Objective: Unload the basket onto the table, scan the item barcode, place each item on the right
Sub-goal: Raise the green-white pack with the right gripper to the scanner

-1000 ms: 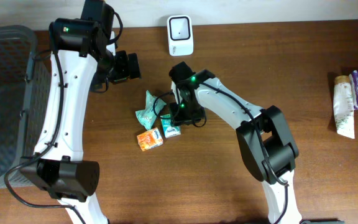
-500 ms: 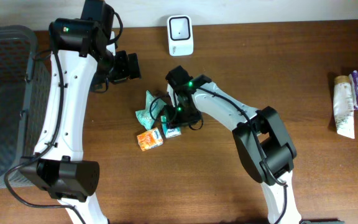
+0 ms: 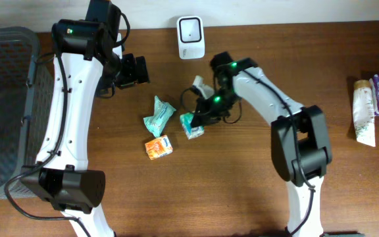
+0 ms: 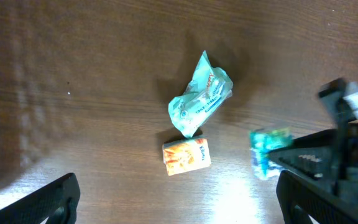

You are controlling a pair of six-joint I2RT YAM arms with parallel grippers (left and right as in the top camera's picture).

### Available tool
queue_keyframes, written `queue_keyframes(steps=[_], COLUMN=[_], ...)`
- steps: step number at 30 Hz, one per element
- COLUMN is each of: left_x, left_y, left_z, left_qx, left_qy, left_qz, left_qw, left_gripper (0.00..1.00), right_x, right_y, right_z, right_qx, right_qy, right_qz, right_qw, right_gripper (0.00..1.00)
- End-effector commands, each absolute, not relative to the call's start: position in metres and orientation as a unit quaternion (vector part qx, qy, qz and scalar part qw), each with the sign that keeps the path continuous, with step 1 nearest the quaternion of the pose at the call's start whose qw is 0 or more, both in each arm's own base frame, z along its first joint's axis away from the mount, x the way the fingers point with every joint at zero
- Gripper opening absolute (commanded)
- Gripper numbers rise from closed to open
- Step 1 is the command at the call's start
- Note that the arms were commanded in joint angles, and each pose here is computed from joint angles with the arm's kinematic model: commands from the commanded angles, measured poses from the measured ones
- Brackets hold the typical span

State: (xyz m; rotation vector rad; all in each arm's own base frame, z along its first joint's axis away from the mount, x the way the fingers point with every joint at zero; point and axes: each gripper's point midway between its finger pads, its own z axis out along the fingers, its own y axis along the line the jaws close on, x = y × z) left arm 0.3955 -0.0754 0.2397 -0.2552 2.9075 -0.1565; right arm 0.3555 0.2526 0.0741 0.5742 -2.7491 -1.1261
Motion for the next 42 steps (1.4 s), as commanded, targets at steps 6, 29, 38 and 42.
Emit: queue_keyframes(steps=[6, 29, 38, 42], left_x=[0.396, 0.396, 0.396, 0.395], left_y=[-0.074, -0.075, -0.075, -0.075], left_z=[0.242, 0.242, 0.242, 0.242], left_qx=[-0.089, -0.088, -0.088, -0.088], left_qy=[0.988, 0.988, 0.988, 0.988], left_qz=[-0.052, -0.052, -0.052, -0.052], left_qw=[0.112, 0.112, 0.112, 0.112], left_gripper=[0.99, 0.99, 0.99, 0.99], right_x=[0.407, 0.435, 0.438, 0.449], right_y=[0.213, 0.209, 0.214, 0.193], right_z=[0.164, 0.197, 0.163, 0.077], right_qx=[0.16, 0.217, 0.204, 0.103], right_qy=[-0.761, -0.688, -0.758, -0.924], right_qz=[-0.626, -0.674, -0.603, -0.359], right_qw=[-0.065, -0.161, -0.141, -0.08], right_gripper=[0.04, 0.04, 0.04, 0.04])
